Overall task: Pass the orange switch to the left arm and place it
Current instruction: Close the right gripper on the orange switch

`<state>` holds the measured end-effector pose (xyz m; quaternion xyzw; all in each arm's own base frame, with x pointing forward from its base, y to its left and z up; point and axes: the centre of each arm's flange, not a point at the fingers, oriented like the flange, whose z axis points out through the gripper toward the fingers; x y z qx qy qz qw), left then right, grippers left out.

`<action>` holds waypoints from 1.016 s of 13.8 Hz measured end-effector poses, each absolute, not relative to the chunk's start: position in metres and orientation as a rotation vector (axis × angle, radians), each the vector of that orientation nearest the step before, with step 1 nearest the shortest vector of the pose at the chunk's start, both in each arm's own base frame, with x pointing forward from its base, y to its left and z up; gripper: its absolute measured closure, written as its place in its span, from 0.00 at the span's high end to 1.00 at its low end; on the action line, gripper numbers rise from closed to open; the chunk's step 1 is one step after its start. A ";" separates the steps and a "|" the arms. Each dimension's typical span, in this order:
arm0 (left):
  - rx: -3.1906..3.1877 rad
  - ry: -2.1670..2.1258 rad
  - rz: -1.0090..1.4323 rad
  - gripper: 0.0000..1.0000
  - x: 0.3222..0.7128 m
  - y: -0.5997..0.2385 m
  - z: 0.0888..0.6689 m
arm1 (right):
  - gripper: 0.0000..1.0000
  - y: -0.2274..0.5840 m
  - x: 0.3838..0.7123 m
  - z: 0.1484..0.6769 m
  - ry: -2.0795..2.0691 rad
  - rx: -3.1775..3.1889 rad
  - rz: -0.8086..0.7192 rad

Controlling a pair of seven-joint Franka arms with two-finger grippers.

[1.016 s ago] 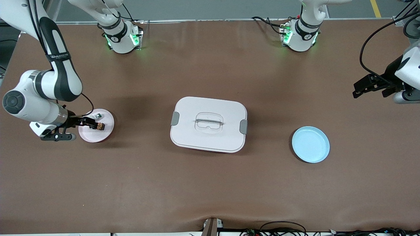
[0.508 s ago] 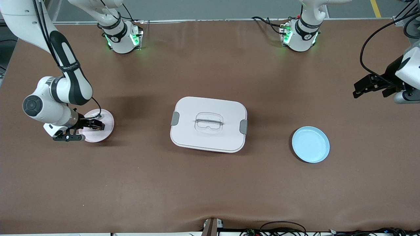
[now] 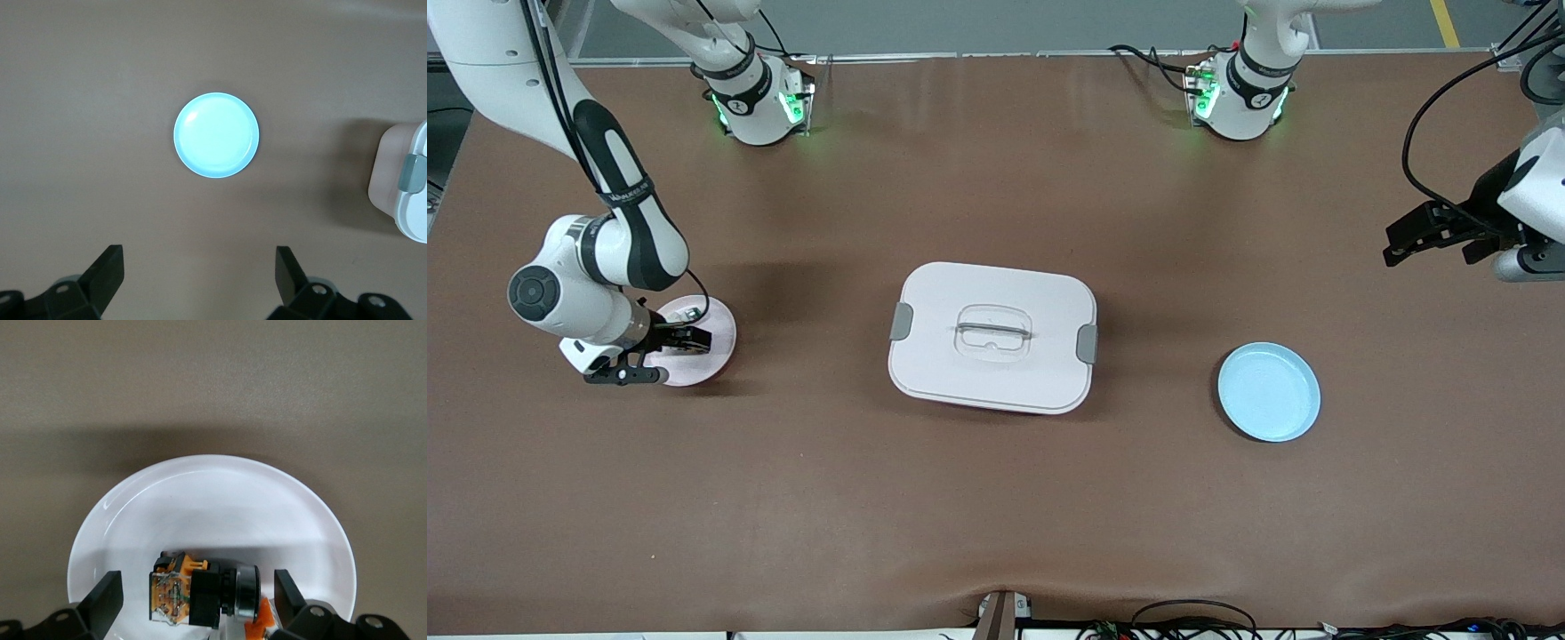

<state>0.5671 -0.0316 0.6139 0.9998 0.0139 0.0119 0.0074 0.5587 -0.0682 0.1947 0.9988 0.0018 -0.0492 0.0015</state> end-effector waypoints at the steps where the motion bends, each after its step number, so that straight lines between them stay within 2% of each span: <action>1: 3.126 0.044 0.037 1.00 0.567 -0.032 0.614 | 1.00 -0.070 0.558 0.190 0.000 3.134 -0.159; 10: 3.126 0.044 0.037 1.00 0.567 -0.032 0.614 | 1.00 -0.075 0.553 0.172 -0.080 3.130 -0.193; 13: 3.126 0.044 0.037 1.00 0.567 -0.032 0.614 | 0.73 -0.075 0.554 0.173 -0.086 3.130 -0.192; 14: 3.126 0.044 0.037 1.00 0.567 -0.032 0.614 | 0.73 -0.075 0.554 0.173 -0.089 3.130 -0.191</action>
